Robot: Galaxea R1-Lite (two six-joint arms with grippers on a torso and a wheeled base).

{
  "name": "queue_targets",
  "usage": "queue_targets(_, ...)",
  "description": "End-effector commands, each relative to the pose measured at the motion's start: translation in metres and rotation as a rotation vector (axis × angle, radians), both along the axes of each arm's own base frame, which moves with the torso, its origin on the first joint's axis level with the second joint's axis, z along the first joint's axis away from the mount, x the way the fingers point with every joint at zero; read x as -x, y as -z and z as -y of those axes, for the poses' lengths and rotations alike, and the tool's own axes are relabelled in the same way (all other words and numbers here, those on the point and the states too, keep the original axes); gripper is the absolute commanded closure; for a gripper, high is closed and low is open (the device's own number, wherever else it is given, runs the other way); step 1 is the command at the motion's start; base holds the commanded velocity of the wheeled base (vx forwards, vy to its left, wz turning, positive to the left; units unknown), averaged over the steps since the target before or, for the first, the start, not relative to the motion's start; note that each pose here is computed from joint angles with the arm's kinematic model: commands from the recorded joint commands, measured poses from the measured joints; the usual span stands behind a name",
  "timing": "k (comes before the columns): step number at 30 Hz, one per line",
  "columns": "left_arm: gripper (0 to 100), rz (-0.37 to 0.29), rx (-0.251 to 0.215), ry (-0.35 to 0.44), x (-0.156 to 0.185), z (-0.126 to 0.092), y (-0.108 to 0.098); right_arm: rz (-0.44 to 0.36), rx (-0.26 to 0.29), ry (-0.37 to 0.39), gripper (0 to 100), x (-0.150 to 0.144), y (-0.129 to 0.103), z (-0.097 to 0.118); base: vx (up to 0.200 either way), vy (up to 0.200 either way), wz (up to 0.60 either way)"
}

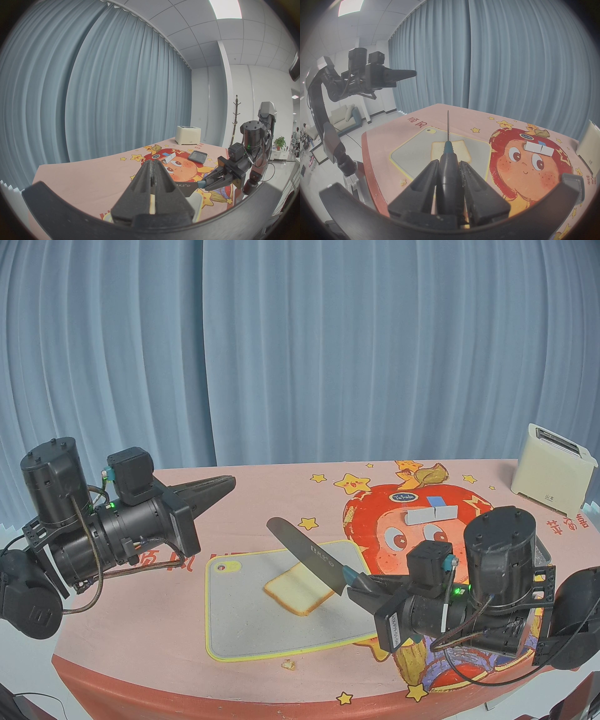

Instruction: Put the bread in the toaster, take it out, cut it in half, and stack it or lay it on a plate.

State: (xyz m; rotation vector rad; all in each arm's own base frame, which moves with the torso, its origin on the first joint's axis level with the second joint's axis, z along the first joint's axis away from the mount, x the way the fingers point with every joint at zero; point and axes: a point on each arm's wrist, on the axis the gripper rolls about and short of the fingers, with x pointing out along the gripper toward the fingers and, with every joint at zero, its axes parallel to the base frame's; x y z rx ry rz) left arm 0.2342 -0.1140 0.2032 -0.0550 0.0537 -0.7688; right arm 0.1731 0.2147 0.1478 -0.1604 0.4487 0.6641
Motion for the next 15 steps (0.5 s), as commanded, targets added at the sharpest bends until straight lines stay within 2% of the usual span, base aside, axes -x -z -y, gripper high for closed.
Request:
queue_targets(1,100,-0.021,-0.014,0.002,-0.018,0.009,0.008,-0.01,0.007,-0.003,100,-0.001,0.003,-0.002,0.0,0.0,0.0)
queue_targets(5,100,-0.025,-0.013,-0.017,-0.018,0.008,0.012,-0.021,0.024,-0.007,100,0.003,0.008,0.002,0.0,0.0,0.0)
queue_targets(6,100,-0.002,-0.001,-0.028,-0.018,0.008,0.008,-0.029,0.041,-0.009,100,0.005,0.013,0.005,0.0,0.0,0.0)
queue_targets(10,100,0.04,0.022,-0.032,-0.019,0.008,0.003,-0.028,0.04,-0.009,100,0.005,0.013,0.005,0.0,0.0,0.0)
queue_targets(15,100,0.004,-0.003,-0.027,-0.022,0.011,0.017,-0.024,0.031,-0.01,100,0.006,0.01,0.006,0.0,0.0,0.0)
